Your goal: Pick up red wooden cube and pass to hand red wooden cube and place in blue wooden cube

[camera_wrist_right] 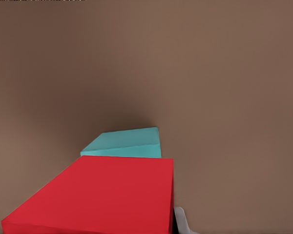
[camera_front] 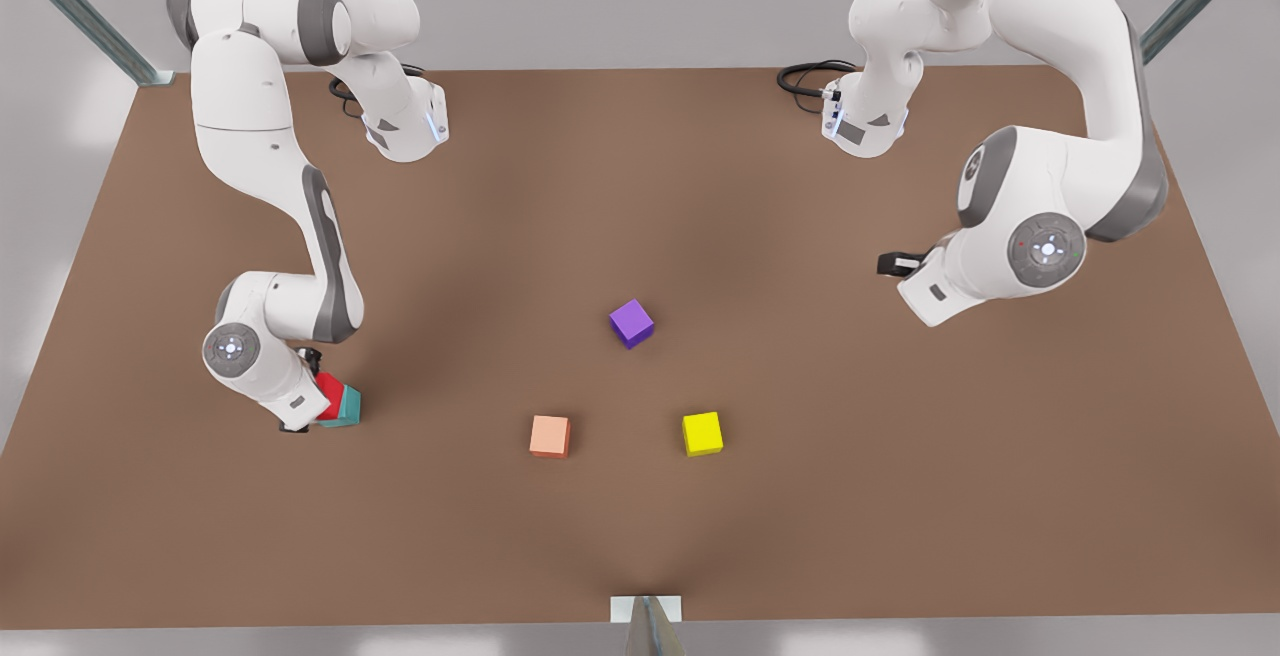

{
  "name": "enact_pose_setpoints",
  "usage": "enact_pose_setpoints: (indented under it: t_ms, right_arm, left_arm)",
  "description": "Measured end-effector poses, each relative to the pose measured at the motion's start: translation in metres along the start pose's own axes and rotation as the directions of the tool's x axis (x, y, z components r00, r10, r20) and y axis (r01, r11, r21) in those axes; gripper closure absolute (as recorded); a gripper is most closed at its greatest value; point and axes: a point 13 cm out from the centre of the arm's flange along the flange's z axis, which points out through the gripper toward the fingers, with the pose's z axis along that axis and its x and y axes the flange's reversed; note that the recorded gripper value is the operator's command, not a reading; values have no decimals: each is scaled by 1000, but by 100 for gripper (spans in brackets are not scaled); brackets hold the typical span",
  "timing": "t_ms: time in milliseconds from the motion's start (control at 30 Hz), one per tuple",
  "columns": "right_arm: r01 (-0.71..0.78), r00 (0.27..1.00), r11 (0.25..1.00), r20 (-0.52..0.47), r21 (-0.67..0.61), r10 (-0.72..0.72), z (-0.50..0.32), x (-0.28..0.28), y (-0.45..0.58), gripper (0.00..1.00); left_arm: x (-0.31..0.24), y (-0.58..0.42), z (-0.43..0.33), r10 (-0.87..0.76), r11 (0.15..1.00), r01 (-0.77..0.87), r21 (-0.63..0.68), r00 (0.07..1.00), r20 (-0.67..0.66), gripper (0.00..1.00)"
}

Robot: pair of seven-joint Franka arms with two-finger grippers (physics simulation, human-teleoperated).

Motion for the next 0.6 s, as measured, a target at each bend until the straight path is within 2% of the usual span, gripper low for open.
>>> enact_pose_setpoints:
  t_ms: [33, 67, 600]
  right_arm:
    - [-7, 1000, 1000, 2, 1, 7, 1, -1, 0, 14]
    - [-16, 1000, 1000, 4, 6, 16, 1, -1, -1, 0]
    - [-94, 995, 996, 21, 11, 94, 7, -6, 1, 0]
  left_arm:
    - [0, 0, 0, -2, 1000, 2, -1, 1000, -1, 0]
    - [0, 0, 0, -5, 1000, 5, -1, 1000, -2, 0]
    - [-1, 4, 4, -38, 999, 39, 2, 999, -13, 0]
